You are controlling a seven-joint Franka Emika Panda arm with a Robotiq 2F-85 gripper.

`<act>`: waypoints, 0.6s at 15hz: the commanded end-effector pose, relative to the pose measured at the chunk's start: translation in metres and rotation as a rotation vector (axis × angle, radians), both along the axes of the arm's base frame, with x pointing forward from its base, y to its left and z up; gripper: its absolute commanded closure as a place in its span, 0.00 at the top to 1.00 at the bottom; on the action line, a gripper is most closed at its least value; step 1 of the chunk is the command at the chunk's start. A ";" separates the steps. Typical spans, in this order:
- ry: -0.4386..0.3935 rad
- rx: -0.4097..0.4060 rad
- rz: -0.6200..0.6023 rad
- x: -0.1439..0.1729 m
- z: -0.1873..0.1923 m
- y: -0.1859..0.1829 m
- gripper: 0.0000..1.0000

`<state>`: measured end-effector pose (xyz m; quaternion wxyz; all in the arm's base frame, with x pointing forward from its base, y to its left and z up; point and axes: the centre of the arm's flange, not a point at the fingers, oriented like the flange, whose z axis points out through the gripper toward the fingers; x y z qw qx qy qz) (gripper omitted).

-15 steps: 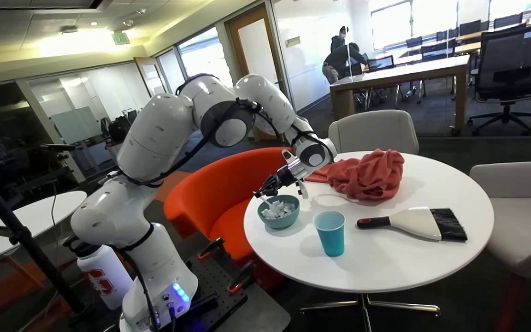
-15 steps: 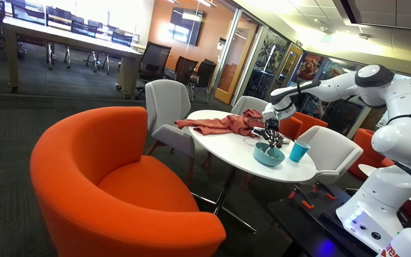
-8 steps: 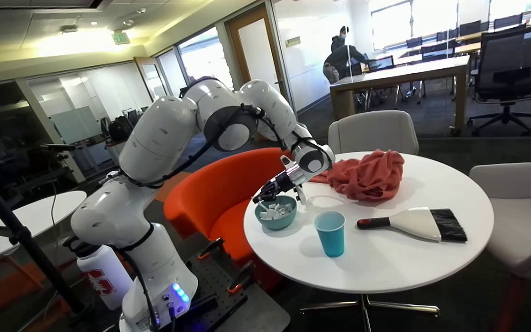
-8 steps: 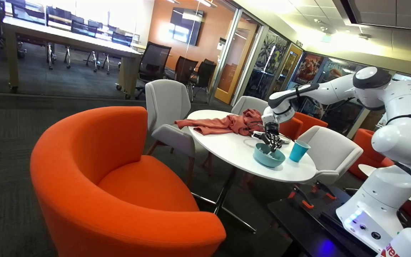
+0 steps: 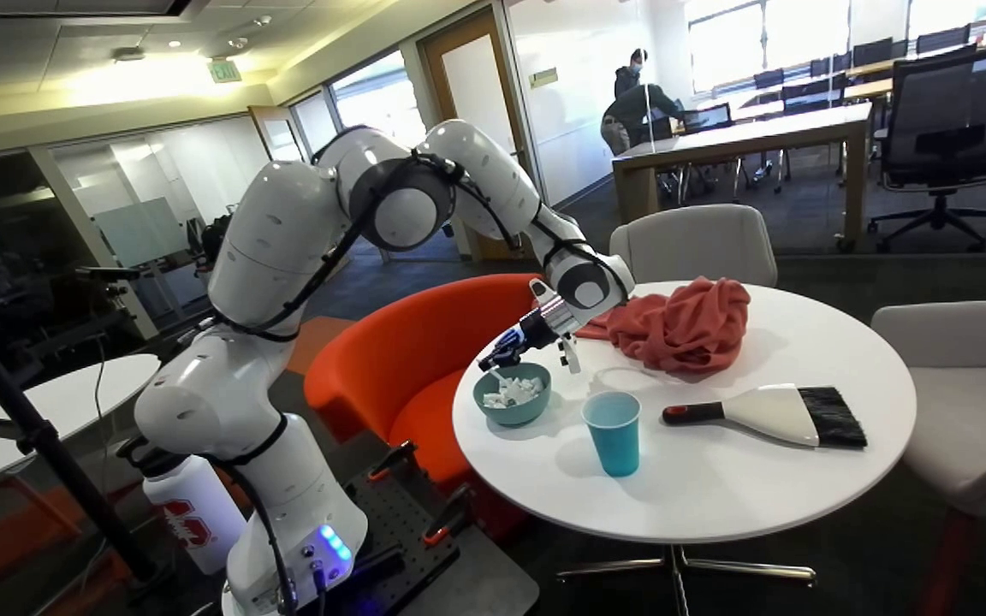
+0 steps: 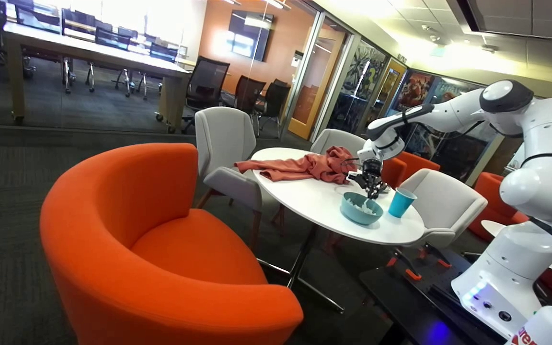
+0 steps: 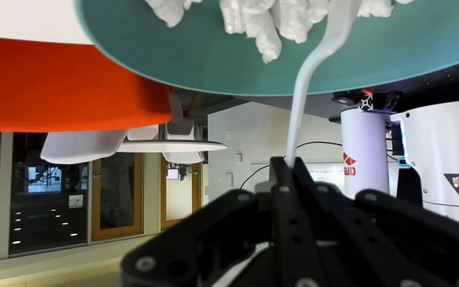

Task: Pick up the spoon from the table and use it to mix the objects in the light blue bowl

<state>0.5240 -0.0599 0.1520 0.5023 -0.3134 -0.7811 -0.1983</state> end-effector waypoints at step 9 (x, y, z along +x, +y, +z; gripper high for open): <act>-0.204 -0.007 -0.075 0.014 0.001 0.019 0.01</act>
